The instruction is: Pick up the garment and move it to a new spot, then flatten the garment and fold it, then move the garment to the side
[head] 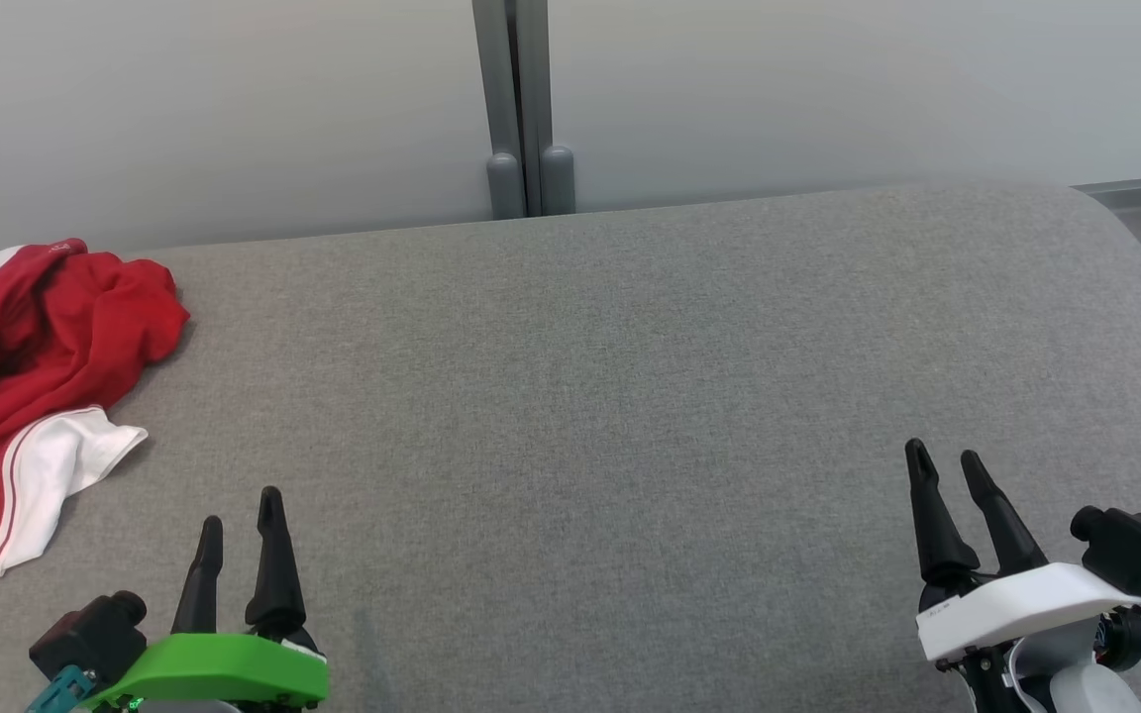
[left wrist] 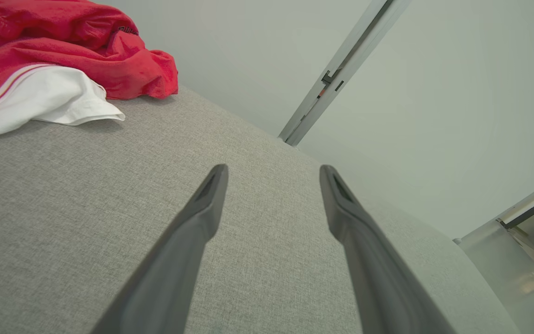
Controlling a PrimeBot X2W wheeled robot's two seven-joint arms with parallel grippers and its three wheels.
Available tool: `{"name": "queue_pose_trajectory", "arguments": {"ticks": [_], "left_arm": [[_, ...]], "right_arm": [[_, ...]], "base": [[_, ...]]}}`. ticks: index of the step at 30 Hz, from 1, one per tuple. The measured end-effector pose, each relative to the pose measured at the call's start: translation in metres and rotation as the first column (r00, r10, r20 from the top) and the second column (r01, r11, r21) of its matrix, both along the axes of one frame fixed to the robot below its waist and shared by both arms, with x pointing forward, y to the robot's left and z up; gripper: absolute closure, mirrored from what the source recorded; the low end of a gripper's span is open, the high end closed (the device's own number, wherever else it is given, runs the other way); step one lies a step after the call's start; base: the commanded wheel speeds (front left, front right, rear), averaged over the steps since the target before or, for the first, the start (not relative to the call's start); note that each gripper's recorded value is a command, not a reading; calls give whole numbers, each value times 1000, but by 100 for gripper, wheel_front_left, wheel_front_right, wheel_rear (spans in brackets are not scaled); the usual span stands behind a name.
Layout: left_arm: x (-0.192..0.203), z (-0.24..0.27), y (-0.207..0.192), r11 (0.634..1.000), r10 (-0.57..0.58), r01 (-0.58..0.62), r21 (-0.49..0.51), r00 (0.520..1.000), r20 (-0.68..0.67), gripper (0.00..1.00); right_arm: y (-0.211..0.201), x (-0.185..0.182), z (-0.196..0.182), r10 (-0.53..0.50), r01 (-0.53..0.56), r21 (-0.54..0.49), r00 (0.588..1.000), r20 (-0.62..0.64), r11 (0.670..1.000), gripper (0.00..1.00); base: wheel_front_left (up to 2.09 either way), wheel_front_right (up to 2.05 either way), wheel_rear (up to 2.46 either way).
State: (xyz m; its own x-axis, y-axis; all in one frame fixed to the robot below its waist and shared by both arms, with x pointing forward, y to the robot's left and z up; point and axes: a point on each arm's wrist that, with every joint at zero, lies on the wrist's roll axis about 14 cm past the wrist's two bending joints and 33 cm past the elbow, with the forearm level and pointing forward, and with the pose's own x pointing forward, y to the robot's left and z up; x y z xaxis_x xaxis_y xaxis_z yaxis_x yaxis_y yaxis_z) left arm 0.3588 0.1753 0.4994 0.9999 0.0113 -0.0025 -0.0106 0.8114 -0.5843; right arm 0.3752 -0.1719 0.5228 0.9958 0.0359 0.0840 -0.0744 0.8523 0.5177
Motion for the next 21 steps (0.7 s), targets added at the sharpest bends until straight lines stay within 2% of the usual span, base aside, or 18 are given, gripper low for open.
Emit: {"name": "queue_pose_trajectory", "arguments": {"ticks": [21], "left_arm": [[-10, -14, -3, 989, -14, 16, 146, 1000, -15, 0]], "right_arm": [[9, -2, 4, 24, -14, -218, 999, 43, 976, 0]], "base": [[0, 0, 0]]}}
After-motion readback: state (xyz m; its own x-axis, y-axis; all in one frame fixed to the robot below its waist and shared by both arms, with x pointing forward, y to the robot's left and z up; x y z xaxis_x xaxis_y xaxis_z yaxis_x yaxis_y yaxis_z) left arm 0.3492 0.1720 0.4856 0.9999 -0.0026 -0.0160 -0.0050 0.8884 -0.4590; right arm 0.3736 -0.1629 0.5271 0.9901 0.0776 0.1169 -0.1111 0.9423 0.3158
